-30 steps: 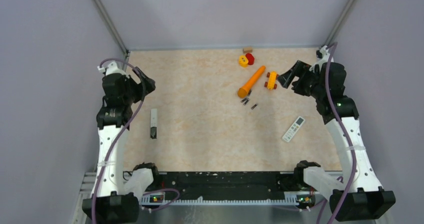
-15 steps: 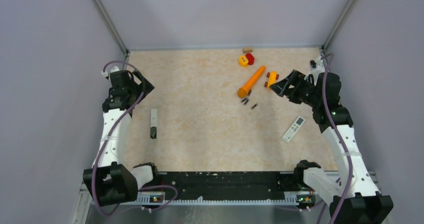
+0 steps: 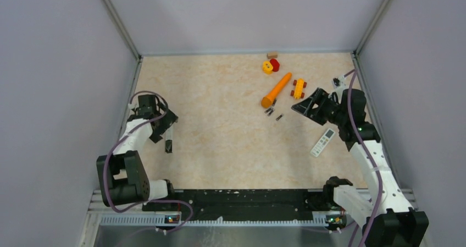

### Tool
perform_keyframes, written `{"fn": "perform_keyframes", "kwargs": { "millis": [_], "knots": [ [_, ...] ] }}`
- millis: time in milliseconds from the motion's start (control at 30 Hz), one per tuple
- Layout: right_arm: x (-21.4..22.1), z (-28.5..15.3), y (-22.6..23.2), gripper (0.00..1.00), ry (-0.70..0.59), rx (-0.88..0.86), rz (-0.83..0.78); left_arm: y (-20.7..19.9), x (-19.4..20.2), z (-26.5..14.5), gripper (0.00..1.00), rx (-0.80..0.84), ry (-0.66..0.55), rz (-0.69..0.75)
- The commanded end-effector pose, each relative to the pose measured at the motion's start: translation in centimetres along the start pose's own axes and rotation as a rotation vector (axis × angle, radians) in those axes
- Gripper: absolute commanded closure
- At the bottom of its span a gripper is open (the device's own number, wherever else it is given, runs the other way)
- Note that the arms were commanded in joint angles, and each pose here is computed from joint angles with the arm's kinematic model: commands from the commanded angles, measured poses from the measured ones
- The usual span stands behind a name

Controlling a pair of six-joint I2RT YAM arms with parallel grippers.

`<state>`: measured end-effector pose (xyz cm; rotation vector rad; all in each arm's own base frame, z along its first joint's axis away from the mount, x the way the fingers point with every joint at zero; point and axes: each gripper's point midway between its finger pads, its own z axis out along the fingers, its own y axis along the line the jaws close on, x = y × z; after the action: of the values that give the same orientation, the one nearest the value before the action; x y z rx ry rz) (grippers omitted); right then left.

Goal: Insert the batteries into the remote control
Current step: Pick up the remote control from the center of the board.

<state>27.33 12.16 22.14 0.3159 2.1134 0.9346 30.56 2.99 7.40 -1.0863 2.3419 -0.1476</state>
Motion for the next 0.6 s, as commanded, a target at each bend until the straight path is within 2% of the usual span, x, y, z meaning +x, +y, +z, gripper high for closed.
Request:
{"fn": "perform_keyframes", "kwargs": {
  "millis": [0,67,133,267,400,567],
  "knots": [
    [-0.7,-0.1,0.8,0.32,-0.009,-0.030,-0.030,1.0,1.1,0.7,0.04,-0.001,-0.028,-0.110],
    [-0.5,0.3,0.6,0.32,0.002,-0.033,-0.020,1.6,1.5,1.1,0.06,-0.012,-0.044,-0.125],
    [-0.5,0.6,0.4,0.33,0.006,-0.033,-0.011,1.8,1.9,1.4,0.13,-0.019,-0.029,-0.101],
    [-0.5,1.0,0.2,0.34,0.012,-0.029,-0.007,1.0,2.6,1.5,0.31,-0.036,-0.011,0.014],
    [-0.3,1.2,-0.1,0.35,0.018,-0.023,-0.001,0.4,3.5,1.5,0.43,-0.097,-0.026,0.136],
    [0.0,1.3,-0.5,0.36,0.026,-0.015,0.008,-0.1,5.1,2.3,0.46,-0.140,0.004,0.226]
  ]
}}
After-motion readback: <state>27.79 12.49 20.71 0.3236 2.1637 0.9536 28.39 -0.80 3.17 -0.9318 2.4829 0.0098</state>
